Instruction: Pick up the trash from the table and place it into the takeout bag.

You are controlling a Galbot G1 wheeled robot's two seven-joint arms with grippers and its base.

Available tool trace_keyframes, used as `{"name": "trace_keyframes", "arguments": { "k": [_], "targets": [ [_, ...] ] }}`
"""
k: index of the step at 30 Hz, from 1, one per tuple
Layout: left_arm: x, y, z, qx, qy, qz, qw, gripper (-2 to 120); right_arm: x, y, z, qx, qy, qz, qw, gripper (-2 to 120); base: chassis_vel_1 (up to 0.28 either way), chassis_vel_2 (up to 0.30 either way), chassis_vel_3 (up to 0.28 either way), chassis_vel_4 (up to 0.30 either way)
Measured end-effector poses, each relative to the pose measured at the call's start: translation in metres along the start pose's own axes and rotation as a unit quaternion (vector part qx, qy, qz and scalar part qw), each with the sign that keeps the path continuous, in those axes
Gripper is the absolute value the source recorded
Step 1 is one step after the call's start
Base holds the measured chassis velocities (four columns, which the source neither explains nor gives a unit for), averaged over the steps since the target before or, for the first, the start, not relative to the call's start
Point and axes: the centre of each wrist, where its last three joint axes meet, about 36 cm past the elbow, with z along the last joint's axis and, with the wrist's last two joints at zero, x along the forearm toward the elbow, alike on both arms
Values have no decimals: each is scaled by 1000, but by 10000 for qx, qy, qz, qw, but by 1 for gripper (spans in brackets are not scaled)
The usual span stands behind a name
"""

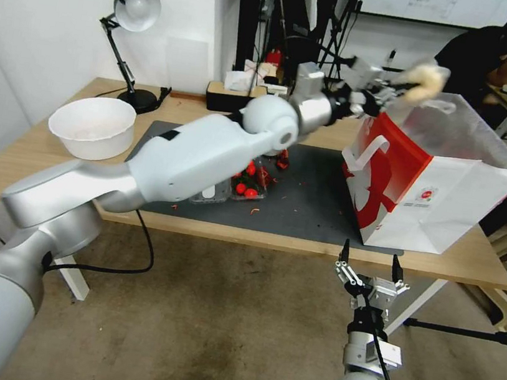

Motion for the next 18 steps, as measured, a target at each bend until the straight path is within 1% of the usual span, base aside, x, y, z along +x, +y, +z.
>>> {"name": "trace_keyframes", "arguments": {
  "k": [3,5,6,7,8,9,10,11,13,14,15,16,17,18],
  "targets": [
    [-11,-5,8,-3,98,45,9999,3,0,1,-2,-21,-20,10,10000,100,0,0,0,0],
    [-13,-6,9,-11,112,50,9999,3,0,1,-2,-22,-20,12,10000,100,0,0,0,0],
    [-15,-7,11,-37,144,56,9999,5,0,1,-3,-29,-31,15,10000,100,0,0,0,0],
    [-16,-7,12,-48,166,56,9998,10,-1,1,-3,-32,-38,17,10000,100,0,0,0,0],
    [-16,-7,12,-48,166,56,9998,10,-1,1,-3,-32,-38,17,10000,100,0,0,0,0],
    [-17,-8,12,-57,181,54,9998,13,-1,1,-3,-32,-40,19,10000,100,0,0,0,0],
    [-17,-7,13,-67,209,40,9998,19,-1,1,-3,-33,-43,21,10000,100,0,0,0,0],
    [-17,-7,13,-67,209,40,9998,19,-1,1,-3,-33,-43,21,10000,100,0,0,0,0],
    [-16,-5,14,-89,272,25,9996,31,-1,1,-4,-36,-54,23,10000,100,0,0,0,0],
    [-16,-5,14,-89,272,25,9996,31,-1,1,-4,-36,-54,23,10000,100,0,0,0,0],
    [-15,-5,13,-96,278,21,9996,34,-1,1,-4,-37,-55,24,10000,100,0,0,0,0],
    [-14,-4,12,-121,303,16,9995,43,-2,2,-4,-42,-66,26,10000,100,0,0,0,0],
    [-13,-3,11,-141,320,14,9994,46,-3,2,-5,-48,-74,28,10000,100,0,0,0,0],
    [-13,-3,11,-141,320,14,9994,46,-3,2,-5,-48,-74,28,10000,100,0,0,0,0]
  ]
}}
